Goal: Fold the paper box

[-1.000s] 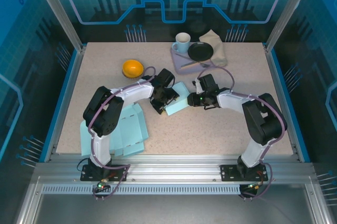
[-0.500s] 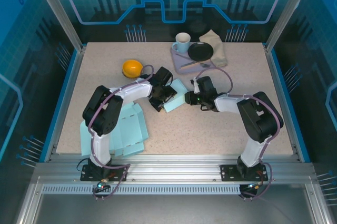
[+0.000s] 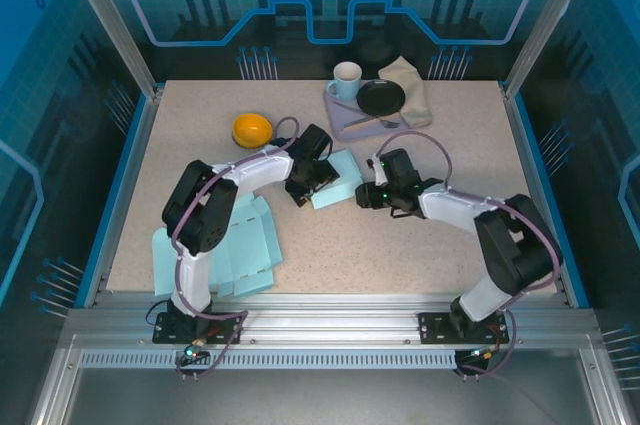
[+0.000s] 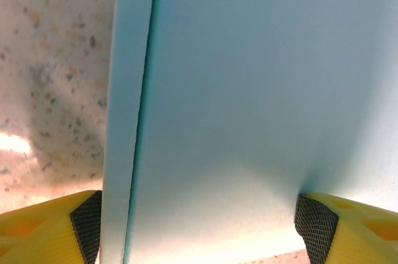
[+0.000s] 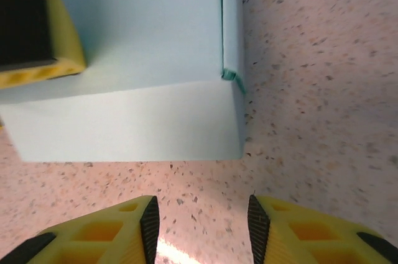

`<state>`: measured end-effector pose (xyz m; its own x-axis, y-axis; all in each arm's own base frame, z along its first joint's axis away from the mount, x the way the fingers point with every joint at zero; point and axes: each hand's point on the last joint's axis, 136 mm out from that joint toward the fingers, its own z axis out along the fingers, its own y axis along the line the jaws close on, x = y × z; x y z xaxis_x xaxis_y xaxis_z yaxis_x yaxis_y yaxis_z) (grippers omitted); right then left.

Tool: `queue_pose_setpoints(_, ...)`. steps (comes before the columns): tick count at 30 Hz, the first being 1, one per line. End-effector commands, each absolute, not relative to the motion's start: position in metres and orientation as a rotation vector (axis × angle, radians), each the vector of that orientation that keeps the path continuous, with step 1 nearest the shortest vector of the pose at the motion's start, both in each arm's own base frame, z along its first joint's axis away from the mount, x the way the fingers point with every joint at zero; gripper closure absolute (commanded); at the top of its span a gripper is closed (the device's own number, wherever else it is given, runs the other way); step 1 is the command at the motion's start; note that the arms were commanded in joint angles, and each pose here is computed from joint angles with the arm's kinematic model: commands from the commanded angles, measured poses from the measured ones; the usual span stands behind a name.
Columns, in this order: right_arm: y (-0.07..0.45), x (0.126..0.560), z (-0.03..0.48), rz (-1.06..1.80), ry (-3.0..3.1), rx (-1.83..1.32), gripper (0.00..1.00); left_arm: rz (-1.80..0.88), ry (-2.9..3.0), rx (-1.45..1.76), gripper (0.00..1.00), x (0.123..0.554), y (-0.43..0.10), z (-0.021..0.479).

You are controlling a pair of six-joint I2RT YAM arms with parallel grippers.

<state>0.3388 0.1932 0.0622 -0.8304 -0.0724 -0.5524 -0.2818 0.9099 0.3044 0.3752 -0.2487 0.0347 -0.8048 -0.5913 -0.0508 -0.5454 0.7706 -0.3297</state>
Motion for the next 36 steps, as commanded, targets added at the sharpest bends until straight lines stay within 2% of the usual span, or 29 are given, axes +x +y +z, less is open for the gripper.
queue_pose_setpoints(1,0.174,0.331,0.079,0.5,2.543,-0.211,0.53,0.133,3.057,-0.668,0.17,0.316,-0.186,-0.038)
queue_pose_setpoints(4,0.168,0.331,0.085,0.498,2.559,-0.161,0.53,0.107,3.071,-0.467,0.17,0.323,-0.189,-0.041)
queue_pose_setpoints(8,0.178,0.329,0.082,0.55,2.549,-0.144,0.54,-0.095,3.093,-0.275,0.18,0.332,-0.215,-0.039)
queue_pose_setpoints(17,0.205,0.328,0.067,0.59,2.526,-0.144,0.54,-0.14,3.12,-0.118,0.19,0.335,-0.224,-0.033)
queue_pose_setpoints(22,0.214,0.325,0.056,0.582,2.542,-0.162,0.54,-0.144,3.159,-0.114,0.2,0.328,-0.225,-0.04)
queue_pose_setpoints(28,0.202,0.322,0.045,0.492,2.581,-0.143,0.54,-0.126,3.172,-0.205,0.21,0.322,-0.221,-0.042)
queue_pose_setpoints(31,0.196,0.324,0.034,0.43,2.607,-0.168,0.54,-0.147,3.185,-0.247,0.24,0.318,-0.222,-0.045)
queue_pose_setpoints(34,0.193,0.329,0.026,0.403,2.613,-0.177,0.57,-0.17,3.191,-0.263,0.25,0.316,-0.224,-0.047)
queue_pose_setpoints(36,0.19,0.334,0.021,0.372,2.609,-0.177,0.63,-0.168,3.196,-0.263,0.25,0.315,-0.224,-0.049)
